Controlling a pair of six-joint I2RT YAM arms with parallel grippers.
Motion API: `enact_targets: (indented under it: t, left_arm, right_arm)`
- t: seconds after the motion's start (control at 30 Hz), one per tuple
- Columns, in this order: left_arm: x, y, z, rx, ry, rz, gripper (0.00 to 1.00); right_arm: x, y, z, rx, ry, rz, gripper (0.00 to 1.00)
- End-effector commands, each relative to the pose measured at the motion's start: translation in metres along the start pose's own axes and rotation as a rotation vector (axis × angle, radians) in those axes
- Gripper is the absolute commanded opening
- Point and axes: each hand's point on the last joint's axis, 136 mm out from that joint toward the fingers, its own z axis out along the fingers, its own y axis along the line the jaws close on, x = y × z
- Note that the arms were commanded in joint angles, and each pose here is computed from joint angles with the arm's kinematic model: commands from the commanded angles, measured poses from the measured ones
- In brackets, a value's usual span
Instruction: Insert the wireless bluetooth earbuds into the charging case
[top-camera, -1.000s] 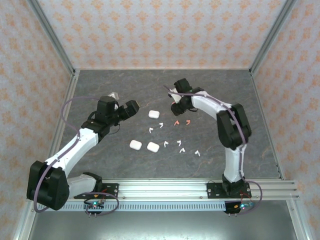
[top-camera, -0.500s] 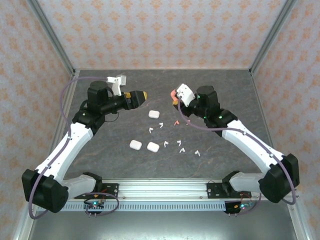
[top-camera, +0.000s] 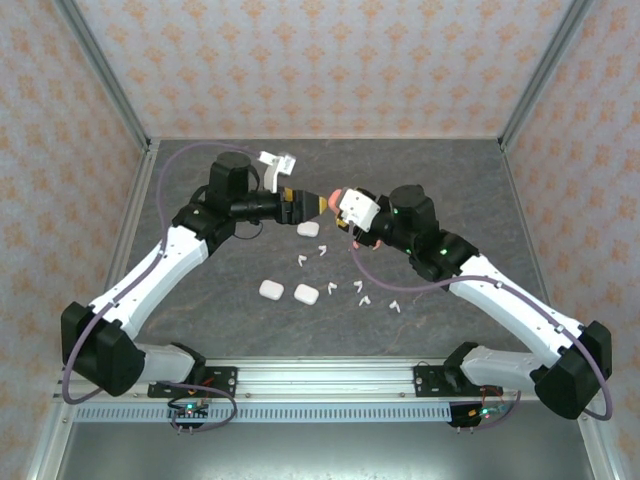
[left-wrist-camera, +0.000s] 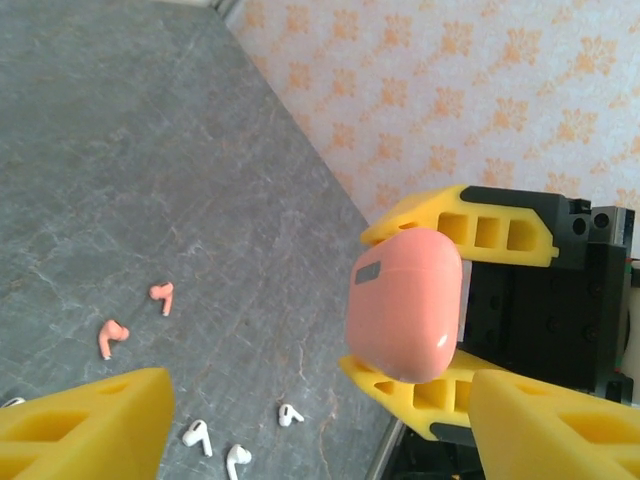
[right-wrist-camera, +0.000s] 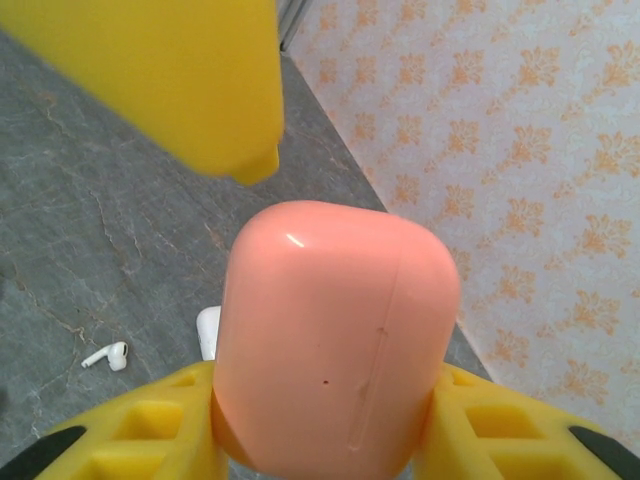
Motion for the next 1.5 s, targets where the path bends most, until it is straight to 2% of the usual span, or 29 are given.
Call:
enact_targets:
  t: [0.0,0.47,0.9,1.03,1.17,1.3,1.4,1.47]
  left_arm:
    - [-0.001,-0.019,0.003,0.048,0.034,0.059,0.75]
    - [0.011,-0.025,0.03,0.086,0.127,0.073,0.55]
    - [0.015,-0.034,0.036,0.116,0.158,0.096,0.18]
    - [0.014,-0.034,0.033,0.107,0.148,0.109,0.15]
    - [0.012,-0.032,0.03,0.078,0.121,0.128,0.14]
    - [0.005,-0.027,0.024,0.029,0.058,0.155,0.08]
    - [-0.001,-0.018,0.019,-0.033,-0.003,0.176,0.0]
    - [-0.007,-0.013,0.015,-0.071,-0.052,0.187,0.0]
  right_arm:
    - [-0.01,-0.003,-0.001,0.002,-0.016,-0.036,0.42]
    - [-0.015,0.001,-0.002,-0.031,-0.027,-0.027,0.42]
    - [-0.01,0.003,0.001,-0.047,0.008,0.0,0.43]
    - [-0.004,0.004,0.005,-0.065,0.053,0.025,0.52]
    - [-0.003,0.003,0.002,-0.07,0.071,0.056,0.69]
    - [0.0,-0.001,-0.006,-0.096,0.073,0.129,0.88]
    - [-0.002,-0.009,-0.016,-0.091,0.057,0.176,0.97]
    - [-0.002,-0.017,-0.023,-0.076,0.045,0.207,0.99]
